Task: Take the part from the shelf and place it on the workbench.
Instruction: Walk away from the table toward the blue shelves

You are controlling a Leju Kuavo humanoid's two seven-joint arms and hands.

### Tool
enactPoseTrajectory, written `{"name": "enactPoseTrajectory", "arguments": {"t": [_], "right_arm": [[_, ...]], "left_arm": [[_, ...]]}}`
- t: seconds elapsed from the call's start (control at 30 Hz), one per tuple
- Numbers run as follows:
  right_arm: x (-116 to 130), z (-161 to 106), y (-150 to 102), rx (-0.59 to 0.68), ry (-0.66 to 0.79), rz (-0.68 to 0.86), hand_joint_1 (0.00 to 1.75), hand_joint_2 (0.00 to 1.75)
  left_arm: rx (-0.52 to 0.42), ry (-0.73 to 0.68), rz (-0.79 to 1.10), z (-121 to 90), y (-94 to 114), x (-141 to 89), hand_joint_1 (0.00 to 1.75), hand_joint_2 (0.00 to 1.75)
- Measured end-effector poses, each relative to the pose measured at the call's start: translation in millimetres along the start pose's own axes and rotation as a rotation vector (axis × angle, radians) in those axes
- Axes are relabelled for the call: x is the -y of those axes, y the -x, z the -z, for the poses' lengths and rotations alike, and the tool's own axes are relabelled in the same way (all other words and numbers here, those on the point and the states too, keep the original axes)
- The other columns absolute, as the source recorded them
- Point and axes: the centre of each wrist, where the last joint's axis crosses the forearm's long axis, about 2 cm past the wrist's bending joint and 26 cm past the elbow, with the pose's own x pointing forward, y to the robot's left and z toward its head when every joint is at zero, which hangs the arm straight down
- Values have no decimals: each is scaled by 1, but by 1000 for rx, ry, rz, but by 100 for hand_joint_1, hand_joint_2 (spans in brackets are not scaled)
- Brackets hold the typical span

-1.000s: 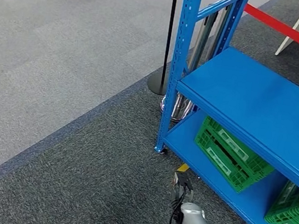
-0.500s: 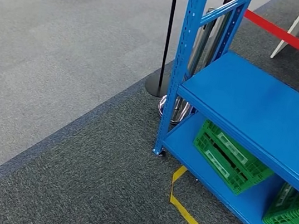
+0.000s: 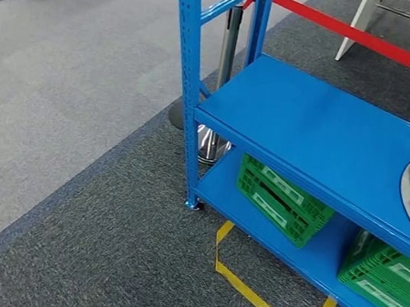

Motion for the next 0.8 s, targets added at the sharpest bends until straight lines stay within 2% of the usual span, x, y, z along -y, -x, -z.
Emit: {"name": "enactPoseTrajectory", "arguments": {"t": [0.47,0.8], "right_arm": [[1,0,3,-1,-3,-2,0,0],[0,0,-1,-16,-20,11,0,0]], "left_arm": [[3,0,-7,1,0,-3,0,0],[-32,1,-22,1,5,-3,0,0]]}}
